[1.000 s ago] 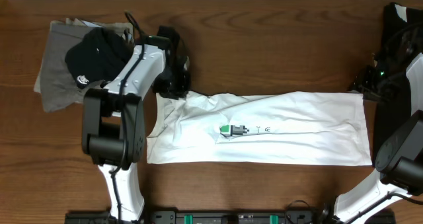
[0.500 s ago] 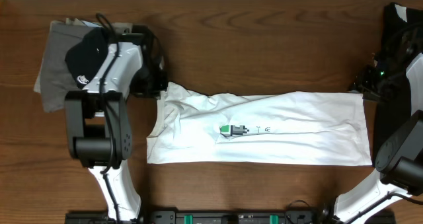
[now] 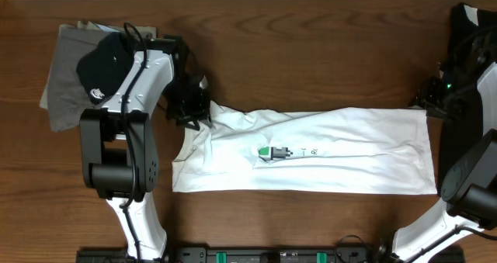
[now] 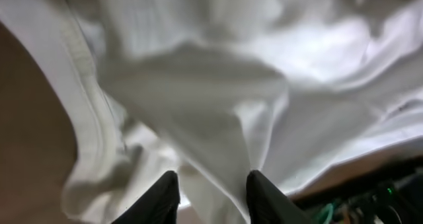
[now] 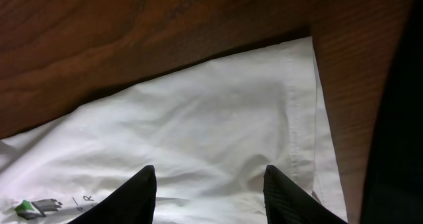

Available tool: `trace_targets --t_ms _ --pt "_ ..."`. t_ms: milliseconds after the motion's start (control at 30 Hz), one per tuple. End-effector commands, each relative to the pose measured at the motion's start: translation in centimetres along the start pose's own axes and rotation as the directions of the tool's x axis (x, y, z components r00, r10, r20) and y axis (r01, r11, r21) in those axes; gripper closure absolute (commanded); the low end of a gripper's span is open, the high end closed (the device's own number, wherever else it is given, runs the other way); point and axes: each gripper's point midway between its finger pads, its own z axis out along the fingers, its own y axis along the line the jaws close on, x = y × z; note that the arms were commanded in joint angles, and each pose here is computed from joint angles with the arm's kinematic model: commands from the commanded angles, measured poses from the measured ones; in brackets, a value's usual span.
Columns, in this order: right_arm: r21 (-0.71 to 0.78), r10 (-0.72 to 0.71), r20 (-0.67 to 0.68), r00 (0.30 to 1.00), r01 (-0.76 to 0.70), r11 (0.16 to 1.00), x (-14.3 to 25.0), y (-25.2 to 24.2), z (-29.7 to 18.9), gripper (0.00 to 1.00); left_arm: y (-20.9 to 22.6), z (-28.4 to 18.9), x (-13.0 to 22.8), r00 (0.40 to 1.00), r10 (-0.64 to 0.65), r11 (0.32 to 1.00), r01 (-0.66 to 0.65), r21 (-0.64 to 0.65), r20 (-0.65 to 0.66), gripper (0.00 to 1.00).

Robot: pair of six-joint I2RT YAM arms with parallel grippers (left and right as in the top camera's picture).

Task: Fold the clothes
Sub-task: 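Grasp the collar end with the left gripper and straighten the folded strip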

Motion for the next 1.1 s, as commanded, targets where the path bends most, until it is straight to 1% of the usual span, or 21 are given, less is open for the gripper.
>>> trace_targets --t_ms 0,33,67,133,233,300,367,433,500,633,667,733,767,867,967,1067 --pt "-0.007 -0.012 0.004 1.000 0.012 1.000 -0.1 0.0 0.0 0.49 -0.5 -0.9 1.3 0.999 0.039 0.999 -0.039 0.022 -0.026 0.72" --pt "-0.007 -0.012 0.005 1.000 0.012 1.000 -0.1 0.0 0.0 0.49 -0.4 -0.8 1.8 0.998 0.048 0.999 -0.047 0.019 -0.047 0.78" --pt "-0.007 -0.012 0.006 1.000 0.013 1.000 -0.2 0.0 0.0 0.49 -0.2 -0.8 2.2 0.997 0.049 0.999 -0.049 0.013 -0.062 0.87" --pt "-0.007 -0.013 0.009 1.000 0.013 1.000 -0.2 0.0 0.0 0.49 0.7 -0.6 2.6 0.996 0.043 0.998 -0.046 -0.038 -0.083 0.94" --pt "-0.007 -0.014 0.012 1.000 0.014 1.000 -0.3 0.0 0.0 0.49 2.6 -0.2 3.1 0.995 0.001 0.991 -0.015 -0.132 -0.101 0.94" --pt "-0.007 -0.014 0.011 1.000 0.014 1.000 -0.3 0.0 0.0 0.49 3.3 -0.2 3.2 0.995 -0.019 0.986 0.002 -0.165 -0.101 0.94" --pt "-0.007 -0.014 0.011 1.000 0.014 1.000 -0.3 0.0 0.0 0.49 3.2 -0.4 3.2 0.995 -0.046 0.987 0.031 -0.161 -0.092 0.94" --pt "-0.007 -0.014 0.012 1.000 0.014 1.000 -0.3 0.0 0.0 0.49 2.2 -0.8 3.3 0.997 -0.035 0.993 0.026 -0.112 -0.076 0.94" --pt "-0.004 -0.014 0.011 1.000 0.014 1.000 -0.3 0.0 0.0 0.49 0.6 -2.1 3.6 0.999 -0.010 0.998 0.008 -0.060 -0.032 0.94" --pt "-0.004 -0.014 0.011 1.000 0.014 1.000 -0.3 0.0 0.0 0.49 -1.9 -6.1 4.3 0.987 0.077 0.996 -0.069 -0.056 0.142 0.94" --pt "-0.004 -0.014 0.012 1.000 0.014 1.000 -0.3 0.0 0.0 0.49 -2.5 -6.8 4.5 0.979 0.105 0.994 -0.096 -0.059 0.177 0.93" --pt "-0.004 -0.015 0.016 1.000 0.015 1.000 -0.4 0.0 0.0 0.49 -3.6 -7.7 5.1 0.960 0.166 0.984 -0.146 -0.103 0.224 0.83" --pt "-0.004 -0.016 0.019 1.000 0.016 1.000 -0.5 0.0 0.0 0.49 -3.7 -7.7 5.3 0.955 0.189 0.978 -0.162 -0.132 0.229 0.74" --pt "-0.004 -0.016 0.023 1.000 0.016 1.000 -0.6 0.0 -0.1 0.49 -3.4 -6.0 6.0 0.954 0.240 0.953 -0.196 -0.232 0.180 0.61" --pt "-0.004 -0.016 0.022 1.000 0.016 1.000 -0.5 0.0 0.0 0.49 -2.3 -3.2 6.3 0.959 0.254 0.936 -0.210 -0.281 0.129 0.61" --pt "-0.004 -0.015 0.017 1.000 0.015 1.000 -0.4 0.0 0.0 0.49 -0.4 -0.9 6.0 0.967 0.223 0.932 -0.174 -0.319 0.123 0.61"
